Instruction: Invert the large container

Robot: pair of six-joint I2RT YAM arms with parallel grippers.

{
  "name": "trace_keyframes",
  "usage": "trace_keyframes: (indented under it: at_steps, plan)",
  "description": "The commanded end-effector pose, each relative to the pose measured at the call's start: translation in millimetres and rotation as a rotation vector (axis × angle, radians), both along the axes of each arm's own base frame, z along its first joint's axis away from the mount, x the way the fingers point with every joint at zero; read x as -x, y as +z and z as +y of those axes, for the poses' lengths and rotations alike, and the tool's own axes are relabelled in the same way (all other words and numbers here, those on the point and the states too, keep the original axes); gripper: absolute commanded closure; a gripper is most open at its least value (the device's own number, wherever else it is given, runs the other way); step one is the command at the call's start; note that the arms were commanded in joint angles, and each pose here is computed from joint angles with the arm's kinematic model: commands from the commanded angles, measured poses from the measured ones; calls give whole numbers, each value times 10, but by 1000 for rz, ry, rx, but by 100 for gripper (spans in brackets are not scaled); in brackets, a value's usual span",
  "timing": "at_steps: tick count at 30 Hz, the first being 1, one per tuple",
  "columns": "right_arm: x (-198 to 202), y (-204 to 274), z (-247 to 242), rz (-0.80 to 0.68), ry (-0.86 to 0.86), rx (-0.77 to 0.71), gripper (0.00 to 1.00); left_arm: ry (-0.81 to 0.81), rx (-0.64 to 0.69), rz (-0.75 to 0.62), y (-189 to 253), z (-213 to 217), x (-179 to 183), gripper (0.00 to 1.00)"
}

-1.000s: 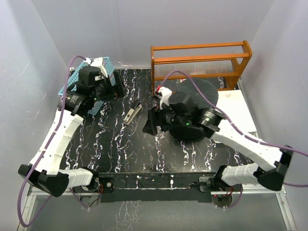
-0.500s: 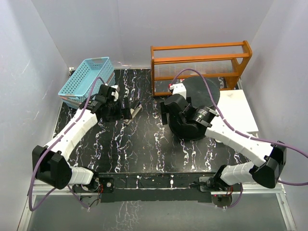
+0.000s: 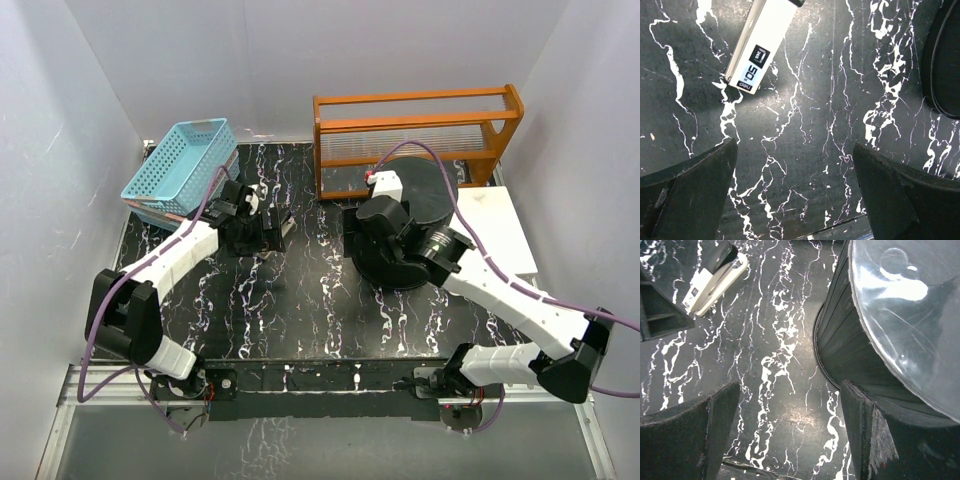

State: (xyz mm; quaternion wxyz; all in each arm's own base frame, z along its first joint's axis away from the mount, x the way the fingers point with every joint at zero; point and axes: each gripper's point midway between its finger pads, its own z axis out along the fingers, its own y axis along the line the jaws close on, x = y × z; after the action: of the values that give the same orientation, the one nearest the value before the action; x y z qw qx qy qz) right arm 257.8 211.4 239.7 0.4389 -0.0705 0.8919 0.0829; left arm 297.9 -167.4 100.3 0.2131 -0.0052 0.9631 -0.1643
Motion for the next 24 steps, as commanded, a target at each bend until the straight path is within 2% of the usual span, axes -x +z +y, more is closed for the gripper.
trace_keyframes:
  at_steps: [1, 3, 6, 13, 15, 18, 24]
  plan:
    - [6, 199, 78, -44, 10, -109, 19, 107, -62, -41, -67, 198, 32, 1]
    - [26, 186, 94, -35, 21, -113, 19, 167, -72, -83, -75, 339, -15, 1]
    - [50, 160, 101, -23, 27, -119, 19, 173, 22, -90, -42, 330, -159, 1]
    - [152, 75, 71, 16, 32, -132, 19, 252, 50, -172, 159, 329, -738, 1]
    - [197, 63, 57, 28, 34, -146, 19, 322, -31, -194, 134, 485, -921, 1]
    - [256, 81, 25, 34, 29, -171, 19, 362, -205, -144, -74, 709, -1076, 1]
    - [339, 194, -100, 21, 0, -206, 18, 256, -383, -62, -422, 597, -1112, 1]
